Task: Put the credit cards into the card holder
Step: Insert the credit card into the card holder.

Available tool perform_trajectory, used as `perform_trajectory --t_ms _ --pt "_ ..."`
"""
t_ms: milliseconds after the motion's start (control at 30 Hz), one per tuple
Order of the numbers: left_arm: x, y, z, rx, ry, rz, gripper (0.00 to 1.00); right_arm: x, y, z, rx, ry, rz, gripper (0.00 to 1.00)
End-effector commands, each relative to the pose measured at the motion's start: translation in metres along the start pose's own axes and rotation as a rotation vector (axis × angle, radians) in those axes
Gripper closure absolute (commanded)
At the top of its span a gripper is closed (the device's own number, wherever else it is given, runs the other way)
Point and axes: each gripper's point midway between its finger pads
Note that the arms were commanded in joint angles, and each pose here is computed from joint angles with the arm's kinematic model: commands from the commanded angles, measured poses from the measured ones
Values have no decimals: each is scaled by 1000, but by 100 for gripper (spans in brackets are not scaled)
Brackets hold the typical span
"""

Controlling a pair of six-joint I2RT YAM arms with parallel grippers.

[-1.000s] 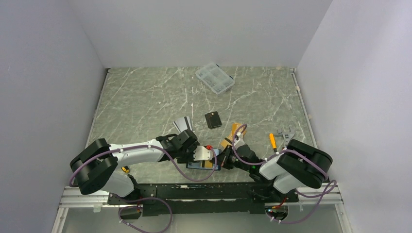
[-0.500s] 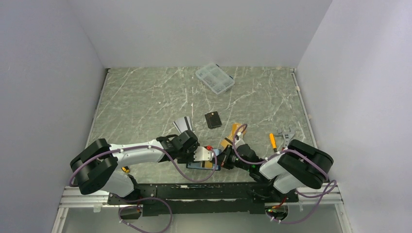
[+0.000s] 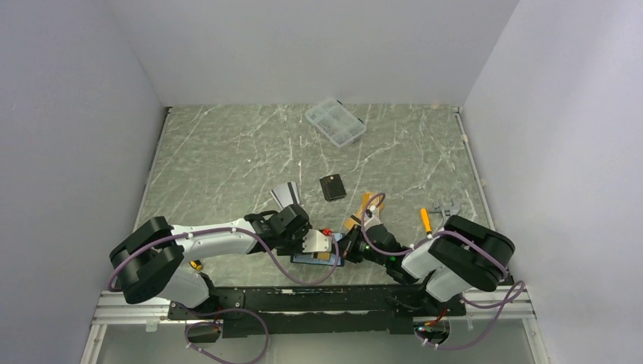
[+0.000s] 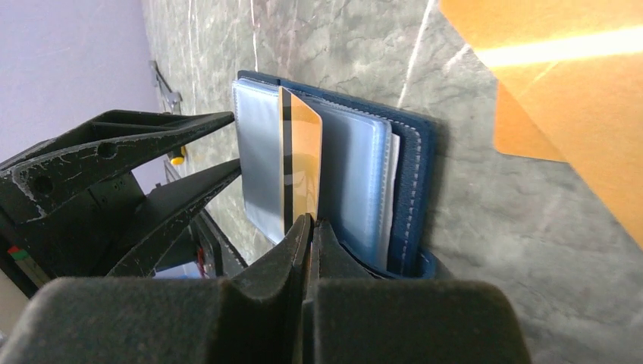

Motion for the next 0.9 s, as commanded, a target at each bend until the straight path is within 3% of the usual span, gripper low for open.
perform_trajectory --t_ms 0,367,867 --pt "4 -36 -37 -10 134 -122 58 5 -14 -6 -6 -3 -57 100" --pt "5 -36 -37 -6 138 -121 59 -8 -26 -12 -16 5 -119 100" --pt "4 -36 -37 -4 137 -119 61 -1 -35 -29 -48 138 -142 100"
Point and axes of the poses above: each gripper's point midway between its finger pads, its own x axis out along the fingers, its own y axis along the line the jaws close on, z = x × y, and after that the axes turned 4 degrees about x, right-handed
